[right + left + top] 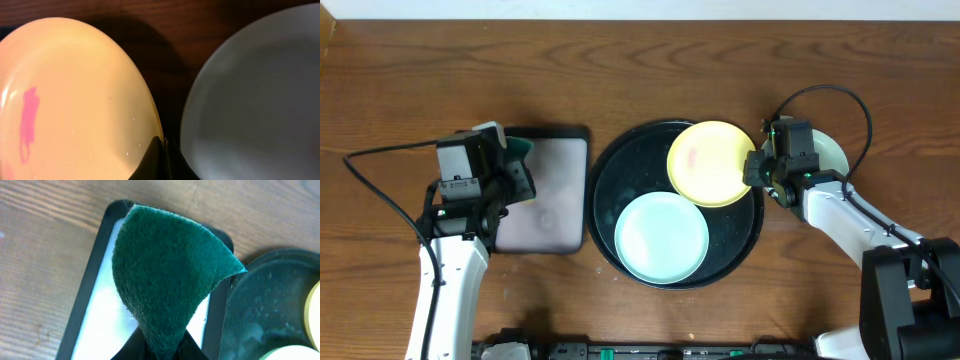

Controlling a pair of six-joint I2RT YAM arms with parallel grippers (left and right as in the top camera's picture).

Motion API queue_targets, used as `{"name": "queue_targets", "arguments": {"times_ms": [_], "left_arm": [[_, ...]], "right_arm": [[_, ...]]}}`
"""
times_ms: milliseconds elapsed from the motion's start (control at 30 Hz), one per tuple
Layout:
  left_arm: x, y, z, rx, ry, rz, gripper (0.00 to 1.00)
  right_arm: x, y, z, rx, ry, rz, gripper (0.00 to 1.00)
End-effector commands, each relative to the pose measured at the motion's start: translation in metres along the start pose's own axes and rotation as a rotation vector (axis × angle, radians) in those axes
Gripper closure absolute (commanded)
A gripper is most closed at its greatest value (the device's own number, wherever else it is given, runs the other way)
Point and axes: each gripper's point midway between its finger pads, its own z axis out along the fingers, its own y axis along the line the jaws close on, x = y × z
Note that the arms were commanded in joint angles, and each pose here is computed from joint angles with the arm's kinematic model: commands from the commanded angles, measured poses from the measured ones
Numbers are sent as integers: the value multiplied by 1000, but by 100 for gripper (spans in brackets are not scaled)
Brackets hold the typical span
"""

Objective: Clean dirty plates on tray and stack at the side
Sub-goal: 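Lift the green sponge out of the basin with the left gripper, then carry the sponge right over the yellow plate on the tray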

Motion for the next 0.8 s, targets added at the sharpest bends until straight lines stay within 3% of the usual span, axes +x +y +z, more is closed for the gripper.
{"name": "queue_targets", "arguments": {"times_ms": [0,400,600,767], "left_arm": [[-1,-1,2,13,-8,-9,92],[-59,-17,-19,56,-188,-20,93],[-102,-49,-48,110,-259,27,93],[-112,-87,-45,166,-222,86,93]], "right_arm": [[5,8,3,-42,20,3,99],[4,9,3,-44,14,2,99],[4,9,3,-48,15,2,99],[5,12,3,-52,17,-5,99]]}}
